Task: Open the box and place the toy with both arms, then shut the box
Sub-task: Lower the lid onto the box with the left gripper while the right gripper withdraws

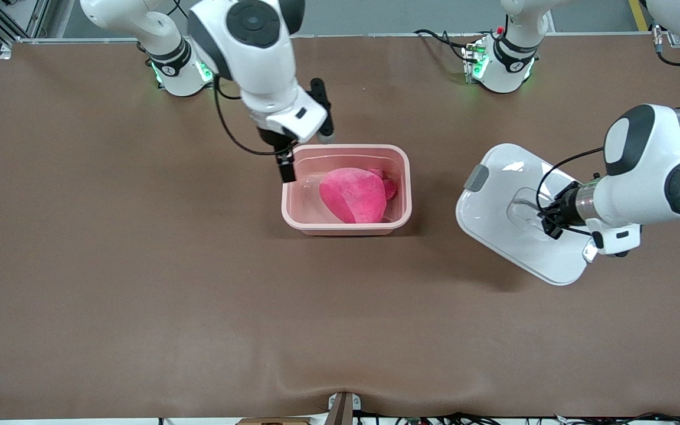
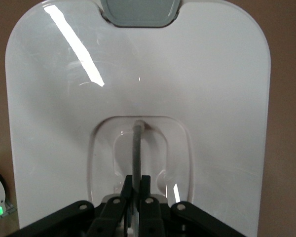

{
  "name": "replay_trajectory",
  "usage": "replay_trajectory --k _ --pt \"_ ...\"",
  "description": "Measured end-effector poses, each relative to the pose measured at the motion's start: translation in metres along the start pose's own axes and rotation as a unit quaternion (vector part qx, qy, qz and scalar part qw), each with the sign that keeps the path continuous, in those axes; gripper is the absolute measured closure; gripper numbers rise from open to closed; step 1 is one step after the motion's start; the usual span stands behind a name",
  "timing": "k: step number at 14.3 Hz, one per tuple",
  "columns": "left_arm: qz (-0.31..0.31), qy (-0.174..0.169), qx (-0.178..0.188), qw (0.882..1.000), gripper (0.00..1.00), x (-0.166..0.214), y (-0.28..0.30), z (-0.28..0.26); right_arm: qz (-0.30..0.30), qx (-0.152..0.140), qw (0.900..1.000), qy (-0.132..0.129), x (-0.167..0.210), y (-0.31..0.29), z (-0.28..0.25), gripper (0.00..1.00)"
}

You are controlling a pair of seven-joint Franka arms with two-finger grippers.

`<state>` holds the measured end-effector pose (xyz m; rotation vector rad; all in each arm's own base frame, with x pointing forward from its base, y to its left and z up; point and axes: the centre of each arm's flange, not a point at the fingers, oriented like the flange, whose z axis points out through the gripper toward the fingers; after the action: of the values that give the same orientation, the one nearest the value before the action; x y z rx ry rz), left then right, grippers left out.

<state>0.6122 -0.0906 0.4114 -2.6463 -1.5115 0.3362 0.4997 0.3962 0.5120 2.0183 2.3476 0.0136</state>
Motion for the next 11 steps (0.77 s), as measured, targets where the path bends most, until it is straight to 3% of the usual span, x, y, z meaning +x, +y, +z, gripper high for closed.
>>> replay_trajectory --k 6,9,11 --pt "-0.084 0.008 -0.013 0.996 0.93 -0.117 0.037 -0.002 0.112 0.001 0.994 -0.001 -0.122 0.04 -0.021 0.0" --pt "-0.139 0.012 -0.044 0.989 0.93 -0.189 0.054 0.0 0.186 0.002 0.983 0.001 -0.183 0.048 -0.031 0.0" --pt "-0.172 0.007 -0.068 0.983 0.93 -0.237 0.062 0.001 0.242 0.011 0.97 0.011 -0.228 0.049 -0.036 0.0"
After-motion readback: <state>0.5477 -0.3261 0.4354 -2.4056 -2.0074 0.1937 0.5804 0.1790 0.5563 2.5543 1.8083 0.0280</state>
